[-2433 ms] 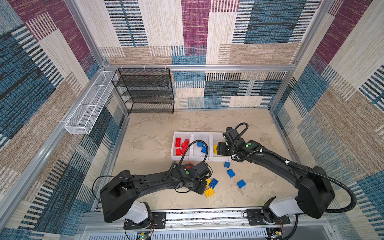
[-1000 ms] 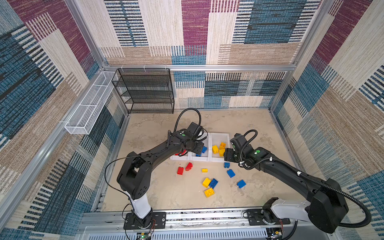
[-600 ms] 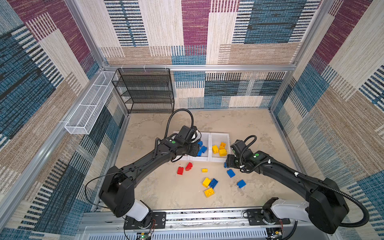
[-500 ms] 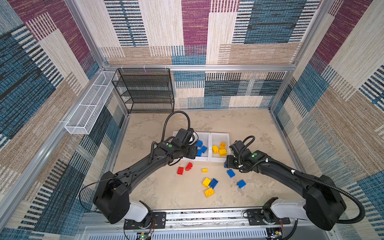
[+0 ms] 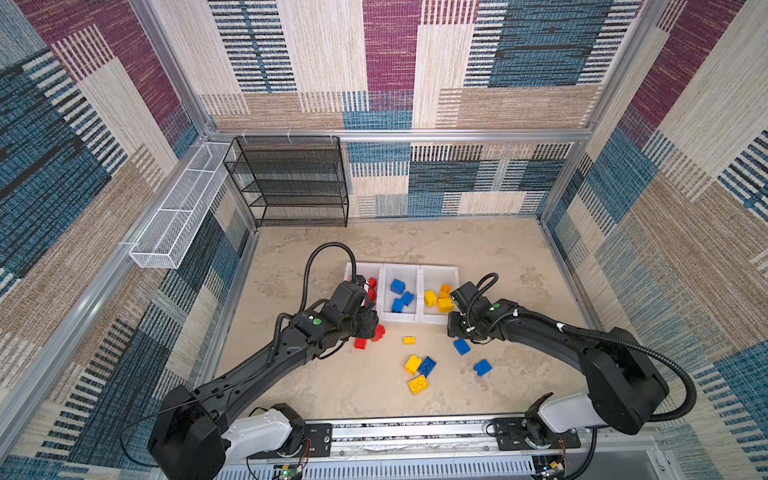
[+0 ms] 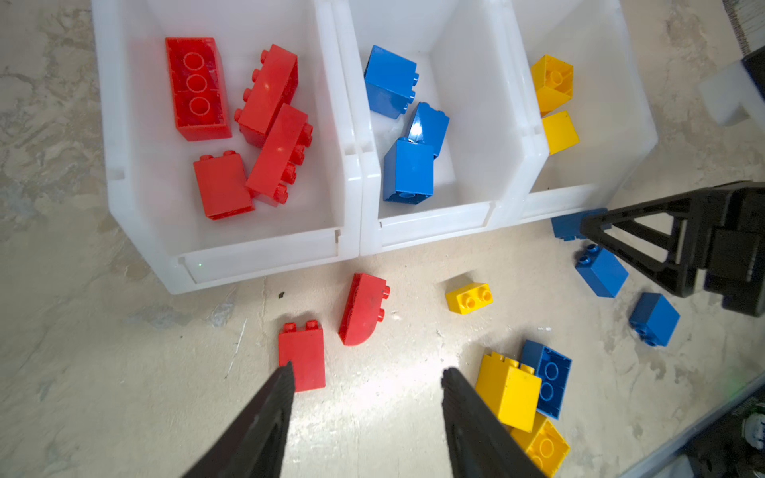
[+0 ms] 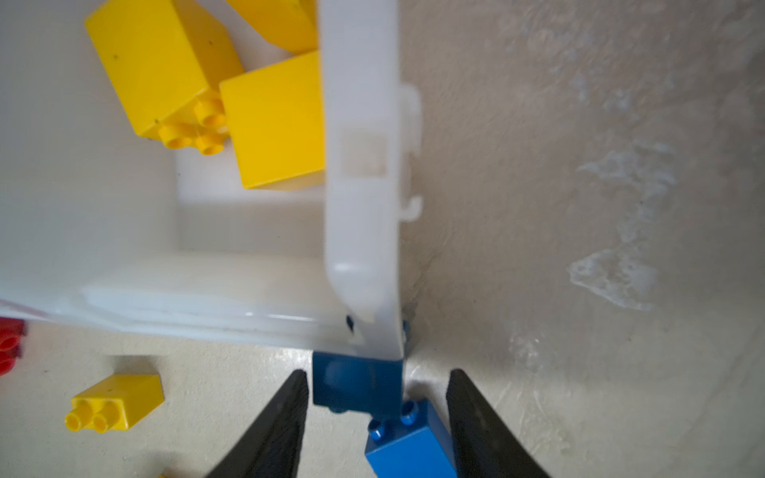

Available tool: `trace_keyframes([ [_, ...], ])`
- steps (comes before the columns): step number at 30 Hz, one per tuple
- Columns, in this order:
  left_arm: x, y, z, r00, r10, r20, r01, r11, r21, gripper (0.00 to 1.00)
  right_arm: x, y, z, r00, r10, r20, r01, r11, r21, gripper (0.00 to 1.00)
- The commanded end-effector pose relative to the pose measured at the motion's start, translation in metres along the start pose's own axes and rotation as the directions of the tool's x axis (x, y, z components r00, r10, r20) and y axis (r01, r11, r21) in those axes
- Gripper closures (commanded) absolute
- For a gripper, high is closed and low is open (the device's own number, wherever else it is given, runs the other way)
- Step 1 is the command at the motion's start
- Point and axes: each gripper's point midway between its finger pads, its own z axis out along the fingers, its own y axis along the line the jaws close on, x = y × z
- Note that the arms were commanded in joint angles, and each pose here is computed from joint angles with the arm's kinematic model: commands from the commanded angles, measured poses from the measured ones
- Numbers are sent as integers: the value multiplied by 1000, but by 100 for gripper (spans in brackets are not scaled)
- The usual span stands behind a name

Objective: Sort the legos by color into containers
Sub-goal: 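Grasp a blue brick beside the bin with the right gripper while the left gripper withdraws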

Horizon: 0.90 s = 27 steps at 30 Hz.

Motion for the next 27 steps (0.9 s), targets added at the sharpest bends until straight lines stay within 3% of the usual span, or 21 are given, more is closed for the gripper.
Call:
trace_keyframes([
  [1,-2,2,-2,999,-30,19,30,1000,-5,39,-9,8,3,1000,0,28,1,1000,-25,46],
  [11,-3,1,-3,1000,-18,11,18,1000,-8,39,-7,9,10,1000,-6,15,6,1000,-19,63],
  [27,-3,1,-1,999,-44,18,44,999,-3,39,-6,5,-14,999,14,50,-12,999,-43,72],
])
